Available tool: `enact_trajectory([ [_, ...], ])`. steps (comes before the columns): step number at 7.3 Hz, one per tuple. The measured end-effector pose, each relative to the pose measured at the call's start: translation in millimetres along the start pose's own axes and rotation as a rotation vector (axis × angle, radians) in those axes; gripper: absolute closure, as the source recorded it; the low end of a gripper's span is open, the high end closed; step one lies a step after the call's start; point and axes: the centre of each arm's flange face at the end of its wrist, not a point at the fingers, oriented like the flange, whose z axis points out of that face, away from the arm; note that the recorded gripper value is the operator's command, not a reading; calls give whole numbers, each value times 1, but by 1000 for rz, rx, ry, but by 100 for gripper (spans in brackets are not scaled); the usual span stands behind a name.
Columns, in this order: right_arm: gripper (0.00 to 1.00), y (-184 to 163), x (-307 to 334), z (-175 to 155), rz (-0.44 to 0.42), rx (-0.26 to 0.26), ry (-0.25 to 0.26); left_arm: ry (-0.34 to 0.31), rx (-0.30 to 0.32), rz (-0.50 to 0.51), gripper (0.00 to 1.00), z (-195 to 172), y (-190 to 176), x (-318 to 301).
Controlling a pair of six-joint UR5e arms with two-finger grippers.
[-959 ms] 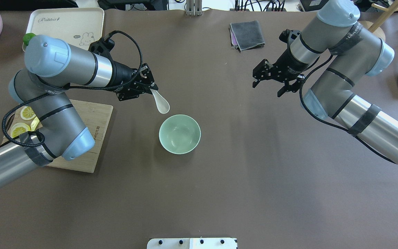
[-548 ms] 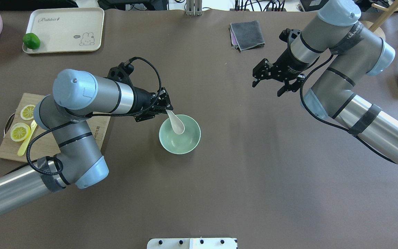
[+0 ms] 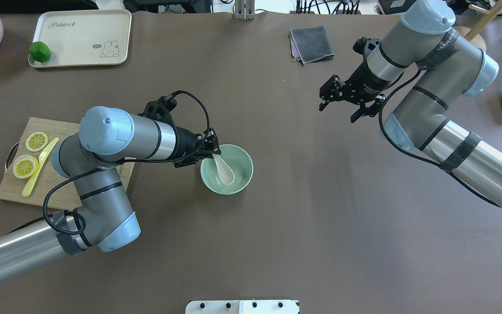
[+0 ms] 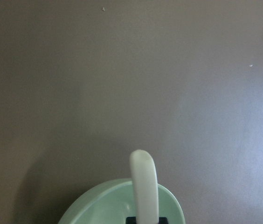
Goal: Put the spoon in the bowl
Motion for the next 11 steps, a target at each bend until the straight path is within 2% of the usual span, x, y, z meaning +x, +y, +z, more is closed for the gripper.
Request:
enact_trajectory([
  [4, 0, -2, 2, -3, 2, 4, -2, -45, 21, -3, 2, -2, -9, 1],
  [6, 0, -10, 13, -18, 19, 10, -12, -108, 28, 10, 2, -25, -36, 7],
  [7, 0, -19, 26, -36, 30, 19, -23, -161, 30, 49, 2, -51, -67, 6],
  [9, 0, -33, 70, -74, 10, 67, -29, -338, 60, 175, 2, -118, -120, -14],
  [11, 0, -43, 142, -97, -72, 130, 20, -506, 51, 353, 2, -183, -156, -32],
])
